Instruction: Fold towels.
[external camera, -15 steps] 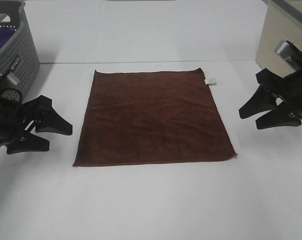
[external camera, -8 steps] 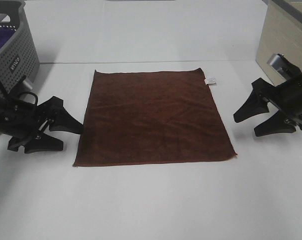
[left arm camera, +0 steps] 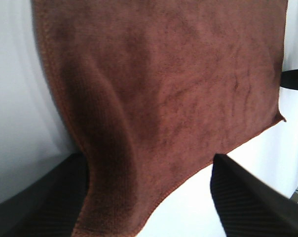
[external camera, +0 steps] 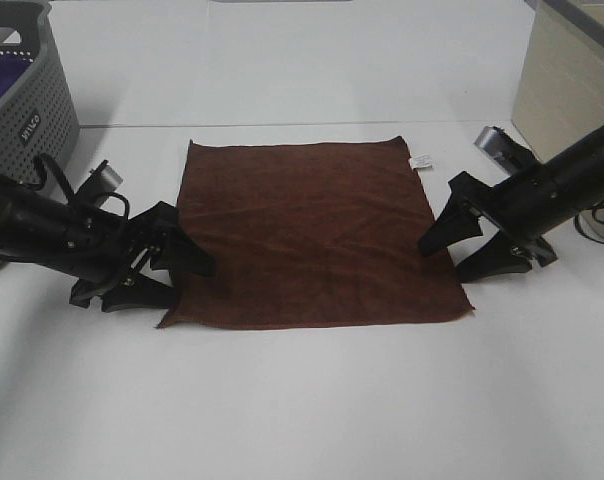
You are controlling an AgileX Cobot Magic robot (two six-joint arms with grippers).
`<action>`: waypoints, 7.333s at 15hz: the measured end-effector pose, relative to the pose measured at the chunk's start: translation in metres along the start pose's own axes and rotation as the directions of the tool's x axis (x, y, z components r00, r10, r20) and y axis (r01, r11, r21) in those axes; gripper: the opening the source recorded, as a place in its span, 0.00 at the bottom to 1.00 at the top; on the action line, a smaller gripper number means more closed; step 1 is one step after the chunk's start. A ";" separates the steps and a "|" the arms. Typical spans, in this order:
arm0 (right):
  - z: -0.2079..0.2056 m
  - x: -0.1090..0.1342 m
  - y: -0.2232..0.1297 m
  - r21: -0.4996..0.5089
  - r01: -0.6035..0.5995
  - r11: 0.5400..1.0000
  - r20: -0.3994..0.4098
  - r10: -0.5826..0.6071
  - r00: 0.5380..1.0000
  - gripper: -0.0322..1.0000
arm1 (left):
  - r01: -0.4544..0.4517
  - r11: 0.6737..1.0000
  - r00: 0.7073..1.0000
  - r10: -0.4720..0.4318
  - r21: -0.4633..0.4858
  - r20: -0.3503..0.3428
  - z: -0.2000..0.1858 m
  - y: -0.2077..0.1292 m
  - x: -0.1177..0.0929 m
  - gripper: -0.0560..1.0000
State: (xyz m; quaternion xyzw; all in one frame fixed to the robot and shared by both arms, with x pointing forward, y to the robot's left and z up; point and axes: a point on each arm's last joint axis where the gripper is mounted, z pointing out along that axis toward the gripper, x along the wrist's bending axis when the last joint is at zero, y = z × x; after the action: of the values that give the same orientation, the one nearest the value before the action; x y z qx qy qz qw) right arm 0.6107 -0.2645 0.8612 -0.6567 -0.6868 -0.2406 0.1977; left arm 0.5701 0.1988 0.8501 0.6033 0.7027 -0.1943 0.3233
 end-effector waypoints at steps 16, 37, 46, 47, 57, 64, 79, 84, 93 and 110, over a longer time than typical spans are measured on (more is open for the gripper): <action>0.002 0.029 -0.047 0.130 -0.056 0.990 0.056 0.049 0.997 0.03 | 0.023 0.985 0.995 -0.007 0.169 -0.095 -0.010 -0.040 0.000 0.05; -0.019 0.060 0.109 -0.156 0.085 0.984 0.038 -0.080 0.996 0.03 | -0.142 0.982 0.987 0.131 -0.123 -0.090 -0.003 0.108 -0.059 0.05; -0.006 0.050 0.117 -0.121 0.062 0.991 0.050 -0.057 0.997 0.80 | -0.134 0.986 0.987 0.124 -0.097 -0.102 0.013 0.123 -0.053 0.81; -0.009 0.052 0.118 -0.103 0.059 0.993 0.052 -0.053 0.997 0.81 | -0.160 0.982 0.983 0.148 -0.103 -0.112 0.007 0.124 -0.057 0.82; -0.015 0.044 0.109 0.019 0.035 0.999 0.173 -0.038 0.984 0.83 | -0.135 0.991 0.951 0.128 -0.004 -0.281 0.011 0.118 -0.034 0.83; -0.015 0.044 0.109 0.019 0.035 0.999 0.174 -0.038 0.984 0.83 | -0.096 0.995 0.976 0.093 -0.007 -0.197 0.026 0.117 -0.031 0.18; -0.015 0.044 0.108 0.032 0.034 0.999 0.174 -0.039 0.984 0.83 | -0.106 0.994 0.982 0.107 0.013 -0.156 -0.013 0.106 -0.123 0.10; -0.015 0.044 0.107 0.040 0.024 0.999 0.169 -0.031 0.985 0.83 | -0.037 0.999 0.998 0.038 0.023 -0.043 0.041 0.108 -0.138 0.33; -0.012 0.073 0.111 -0.006 0.024 1.000 -0.104 -0.025 0.994 0.83 | -0.202 0.967 0.973 0.216 -0.156 0.077 0.006 0.149 -0.161 0.81; 0.103 0.125 0.092 0.038 0.153 0.988 -0.341 -0.130 0.931 0.80 | -0.185 0.976 0.981 0.190 -0.111 0.034 -0.078 0.190 -0.100 0.81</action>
State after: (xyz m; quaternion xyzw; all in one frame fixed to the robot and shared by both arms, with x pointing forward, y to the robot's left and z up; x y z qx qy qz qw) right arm 0.6996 -0.1015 0.8583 -0.5478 -0.6956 -0.3410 0.3157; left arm 0.7438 0.2155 0.9966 0.6442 0.6447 -0.1382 0.3878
